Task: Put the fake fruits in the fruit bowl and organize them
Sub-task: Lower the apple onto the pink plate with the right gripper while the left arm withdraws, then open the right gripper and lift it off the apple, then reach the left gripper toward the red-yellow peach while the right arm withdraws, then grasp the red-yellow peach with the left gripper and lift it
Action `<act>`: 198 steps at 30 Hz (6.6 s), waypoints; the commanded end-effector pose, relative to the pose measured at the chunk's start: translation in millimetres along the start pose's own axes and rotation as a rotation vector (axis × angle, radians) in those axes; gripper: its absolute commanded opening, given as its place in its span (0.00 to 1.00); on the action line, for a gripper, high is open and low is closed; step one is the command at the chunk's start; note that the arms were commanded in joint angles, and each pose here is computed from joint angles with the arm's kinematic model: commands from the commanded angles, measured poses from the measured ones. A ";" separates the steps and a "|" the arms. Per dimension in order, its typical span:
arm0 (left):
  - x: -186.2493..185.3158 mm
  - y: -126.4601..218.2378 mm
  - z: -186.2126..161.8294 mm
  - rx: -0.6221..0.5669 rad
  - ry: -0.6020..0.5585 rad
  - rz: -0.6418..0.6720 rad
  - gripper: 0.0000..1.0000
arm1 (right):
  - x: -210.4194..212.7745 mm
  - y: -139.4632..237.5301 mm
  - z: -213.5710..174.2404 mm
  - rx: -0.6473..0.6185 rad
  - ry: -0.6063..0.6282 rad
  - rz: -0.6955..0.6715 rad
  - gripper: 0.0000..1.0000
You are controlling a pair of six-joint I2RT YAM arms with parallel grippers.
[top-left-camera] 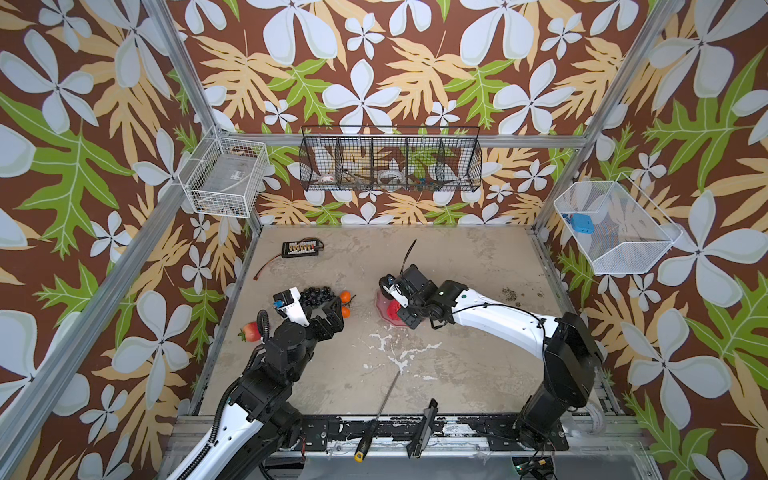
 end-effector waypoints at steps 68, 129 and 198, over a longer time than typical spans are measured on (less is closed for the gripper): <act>3.1 -3.1 -5.8 0.017 0.000 -0.015 1.00 | -5.2 -52.8 56.0 0.126 0.140 -0.119 0.29; 93.8 -51.4 14.8 -0.206 0.346 0.607 1.00 | -0.1 153.6 -144.8 -0.675 -0.524 -0.240 0.70; 237.9 -110.4 47.8 -0.398 0.699 1.226 0.87 | 16.6 117.6 -136.2 -0.551 -0.534 -0.047 0.72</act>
Point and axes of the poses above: each gripper's point midway between its finger pads, its own y axis back along the fingers, its own x axis along the line the jaws close on, z = x × y, the point moved 10 cm from there along y, back along the fingers, and after that the axes turned 11 degrees about y, right-handed, at the moved point
